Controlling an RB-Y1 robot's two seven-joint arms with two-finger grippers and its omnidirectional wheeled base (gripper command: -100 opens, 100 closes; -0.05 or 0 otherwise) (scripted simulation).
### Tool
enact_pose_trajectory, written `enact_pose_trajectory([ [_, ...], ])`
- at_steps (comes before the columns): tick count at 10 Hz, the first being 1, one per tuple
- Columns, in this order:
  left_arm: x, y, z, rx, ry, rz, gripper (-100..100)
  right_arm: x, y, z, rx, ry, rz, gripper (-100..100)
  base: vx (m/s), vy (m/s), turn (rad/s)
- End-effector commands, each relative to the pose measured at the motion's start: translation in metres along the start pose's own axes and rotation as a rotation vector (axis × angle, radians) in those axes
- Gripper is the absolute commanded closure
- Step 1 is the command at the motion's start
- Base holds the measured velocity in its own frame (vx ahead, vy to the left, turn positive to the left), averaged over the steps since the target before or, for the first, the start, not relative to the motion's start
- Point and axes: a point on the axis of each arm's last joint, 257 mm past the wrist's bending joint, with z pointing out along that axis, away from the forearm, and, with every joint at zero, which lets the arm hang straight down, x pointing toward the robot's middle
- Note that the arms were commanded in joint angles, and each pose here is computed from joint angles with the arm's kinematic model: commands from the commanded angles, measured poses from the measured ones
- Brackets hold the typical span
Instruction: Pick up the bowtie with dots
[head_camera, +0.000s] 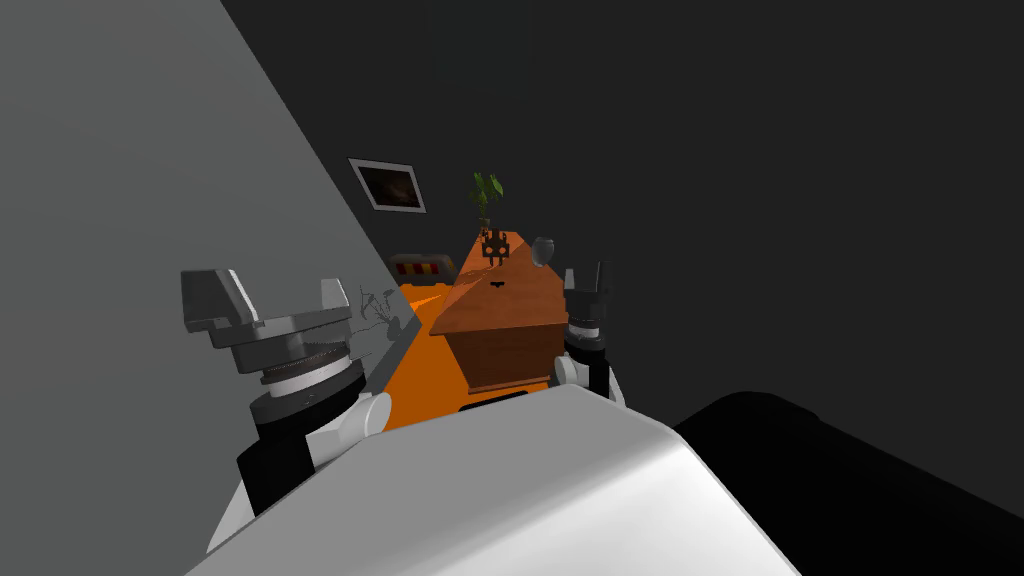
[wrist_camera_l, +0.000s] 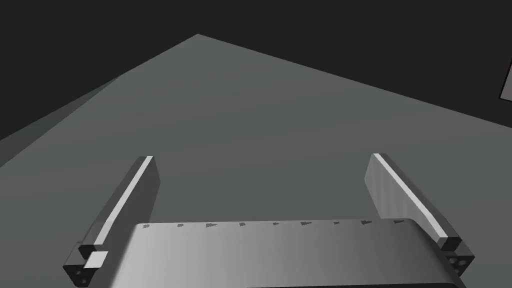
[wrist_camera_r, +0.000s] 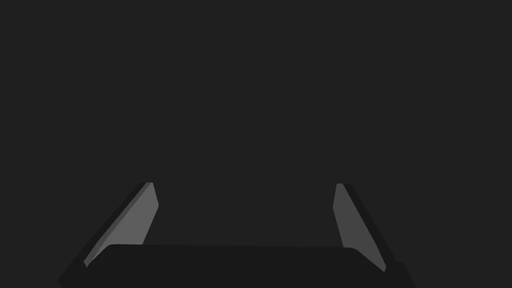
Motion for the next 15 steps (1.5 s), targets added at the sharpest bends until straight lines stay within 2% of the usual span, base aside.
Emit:
enact_pose_trajectory([
  [1, 0.000, 0.000, 0.000, 0.000, 0.000, 0.000, 0, 0.006, -0.002, 0.000, 0.001, 0.045, -0.015, -100, -0.011, 0.003, 0.000],
  [4, 0.000, 0.000, 0.000, 0.000, 0.000, 0.000, 0, 0.018, -0.010, -0.001, 0.004, 0.150, -0.065, -100, -0.036, 0.013, 0.006],
  [5, 0.000, 0.000, 0.000, 0.000, 0.000, 0.000, 0, 0.019, -0.010, -0.001, 0.004, 0.160, -0.067, -100, -0.032, 0.013, 0.001],
  [8, 0.000, 0.000, 0.000, 0.000, 0.000, 0.000, 0, 0.029, -0.025, -0.002, 0.009, 0.279, -0.145, -100, -0.041, 0.019, 0.023],
  [11, 0.000, 0.000, 0.000, 0.000, 0.000, 0.000, 0, 0.035, -0.032, -0.004, 0.011, 0.348, -0.183, -100, -0.037, 0.013, 0.019],
  [15, 0.000, 0.000, 0.000, 0.000, 0.000, 0.000, 0, 0.038, -0.058, -0.008, 0.026, 0.492, -0.300, -100, -0.042, 0.025, 0.046],
])
